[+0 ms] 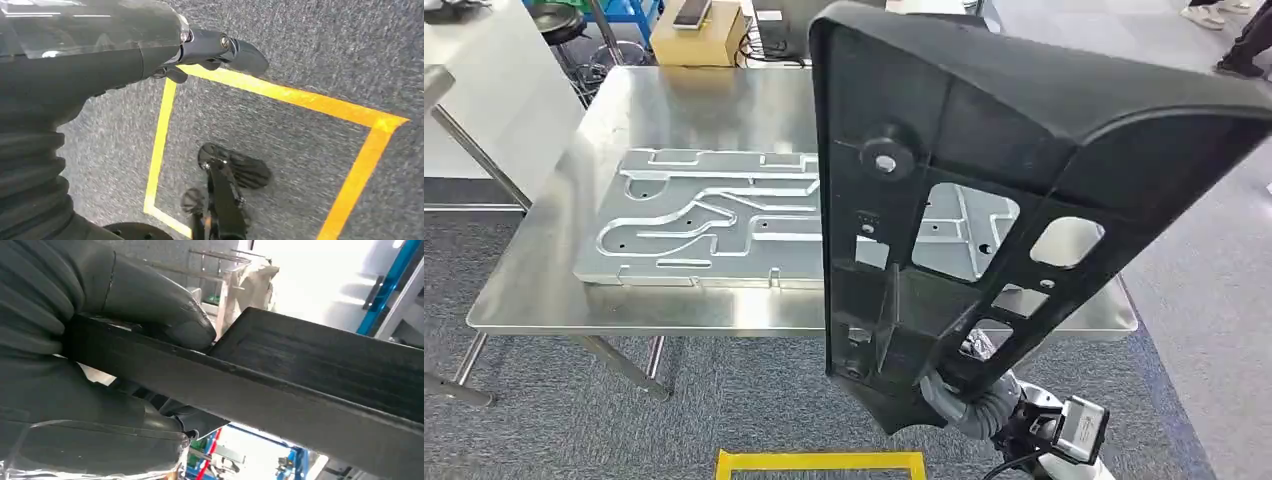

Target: Take the parts from the cabinet and place them on the table.

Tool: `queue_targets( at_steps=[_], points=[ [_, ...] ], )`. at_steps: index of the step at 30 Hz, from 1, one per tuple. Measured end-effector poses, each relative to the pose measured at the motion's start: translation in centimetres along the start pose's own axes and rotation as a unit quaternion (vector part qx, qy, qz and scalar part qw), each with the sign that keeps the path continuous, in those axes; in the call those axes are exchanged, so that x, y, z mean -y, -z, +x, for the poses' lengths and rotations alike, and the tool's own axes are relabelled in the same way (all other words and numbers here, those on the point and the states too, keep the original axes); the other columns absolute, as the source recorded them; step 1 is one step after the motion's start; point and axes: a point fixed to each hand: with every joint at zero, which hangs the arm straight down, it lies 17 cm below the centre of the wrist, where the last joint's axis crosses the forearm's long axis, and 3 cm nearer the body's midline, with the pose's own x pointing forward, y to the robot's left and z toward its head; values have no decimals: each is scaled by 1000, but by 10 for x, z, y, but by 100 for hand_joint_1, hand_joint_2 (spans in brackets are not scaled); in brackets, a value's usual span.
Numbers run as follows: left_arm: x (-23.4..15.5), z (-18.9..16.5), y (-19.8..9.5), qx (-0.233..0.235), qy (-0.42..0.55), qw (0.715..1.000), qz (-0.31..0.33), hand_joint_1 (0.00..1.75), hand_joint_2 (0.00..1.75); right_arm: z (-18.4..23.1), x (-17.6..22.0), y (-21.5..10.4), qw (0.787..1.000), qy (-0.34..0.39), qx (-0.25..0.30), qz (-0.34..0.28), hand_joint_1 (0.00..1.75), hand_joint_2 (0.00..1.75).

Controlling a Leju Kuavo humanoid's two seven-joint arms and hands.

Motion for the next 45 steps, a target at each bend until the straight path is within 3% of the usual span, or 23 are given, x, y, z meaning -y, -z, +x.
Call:
queue_targets(
  at_steps=[5,10,14,21,23,27,30,34,36,39,45],
  points=[
    [-1,-1,0,-2,-2,1000,4,0,175,3,5,4,1000,-18,9,0,173,175],
    [-1,3,1,1,-7,1000,7,0,175,9,24,19,993,-115,33,-3,173,175],
    [1,1,0,2,-3,1000,0,0,175,5,69,42,964,-263,29,-36,173,175],
    [3,2,0,4,1,1000,-6,0,175,2,114,63,936,-345,24,-65,173,175],
    [6,5,0,8,5,1000,-11,0,175,-5,142,79,906,-414,9,-90,173,175],
    [11,11,1,15,9,1000,-20,0,175,-38,199,116,807,-581,-55,-90,173,175],
    [13,14,2,18,12,999,-25,0,175,-90,222,126,734,-665,-135,-22,173,175],
    [21,21,1,28,13,999,-43,0,175,-154,235,130,677,-699,-209,91,173,175],
    [26,26,1,37,18,998,-53,0,175,-191,235,107,656,-697,-247,153,173,175],
    [28,31,1,46,22,997,-59,0,175,-223,229,73,640,-687,-274,210,173,175],
    [27,29,-1,52,32,996,-62,0,175,-250,230,24,621,-673,-308,257,173,175]
  ],
)
